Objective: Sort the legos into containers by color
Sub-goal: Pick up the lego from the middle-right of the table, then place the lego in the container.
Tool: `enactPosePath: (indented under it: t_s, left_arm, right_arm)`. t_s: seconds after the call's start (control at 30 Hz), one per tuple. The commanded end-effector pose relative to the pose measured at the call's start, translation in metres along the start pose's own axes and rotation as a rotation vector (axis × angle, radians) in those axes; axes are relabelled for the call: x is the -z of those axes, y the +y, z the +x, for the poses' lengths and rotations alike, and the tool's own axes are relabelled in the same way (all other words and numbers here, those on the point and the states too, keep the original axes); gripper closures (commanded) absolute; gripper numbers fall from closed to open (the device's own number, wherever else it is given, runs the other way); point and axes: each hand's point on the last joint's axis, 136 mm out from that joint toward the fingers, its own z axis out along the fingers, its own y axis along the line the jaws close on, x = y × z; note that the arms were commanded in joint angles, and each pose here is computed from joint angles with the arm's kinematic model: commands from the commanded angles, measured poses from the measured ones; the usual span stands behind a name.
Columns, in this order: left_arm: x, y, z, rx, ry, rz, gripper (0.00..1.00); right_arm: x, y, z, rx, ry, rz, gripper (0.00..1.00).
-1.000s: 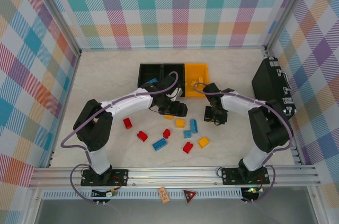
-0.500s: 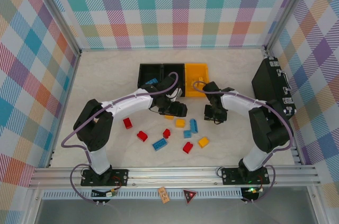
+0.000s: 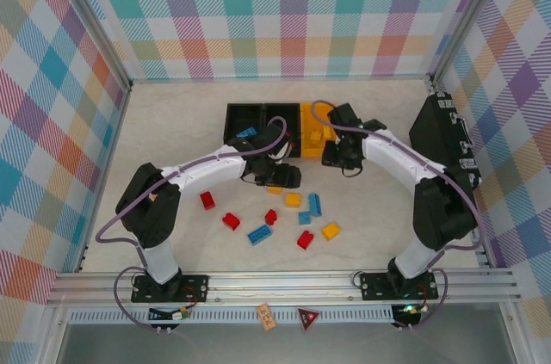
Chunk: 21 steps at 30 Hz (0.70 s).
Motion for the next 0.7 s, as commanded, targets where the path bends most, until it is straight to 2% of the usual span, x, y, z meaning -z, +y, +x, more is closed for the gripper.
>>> enactPosePath:
  t_s: [0.0,0.13,0.33,0.67]
  left_arm:
    - [0.017,-0.002,-0.004,0.010,-0.054,-0.002,0.29]
    - [0.023,0.003,-0.003,0.016,-0.072,-0.022,0.29]
    - [0.032,0.008,0.001,0.024,-0.091,-0.036,0.29]
    - [0.038,0.014,0.005,0.032,-0.108,-0.048,0.29]
  right_arm:
    - [-0.005,0.017,-0.019,0.033,0.016,-0.050,0.65]
    - [-0.006,0.037,-0.054,0.031,-0.014,-0.111,0.66]
    - [-0.023,0.045,-0.092,-0.012,0.005,-0.147,0.66]
    - [-0.056,0.042,-0.126,-0.074,0.058,-0.107,0.63]
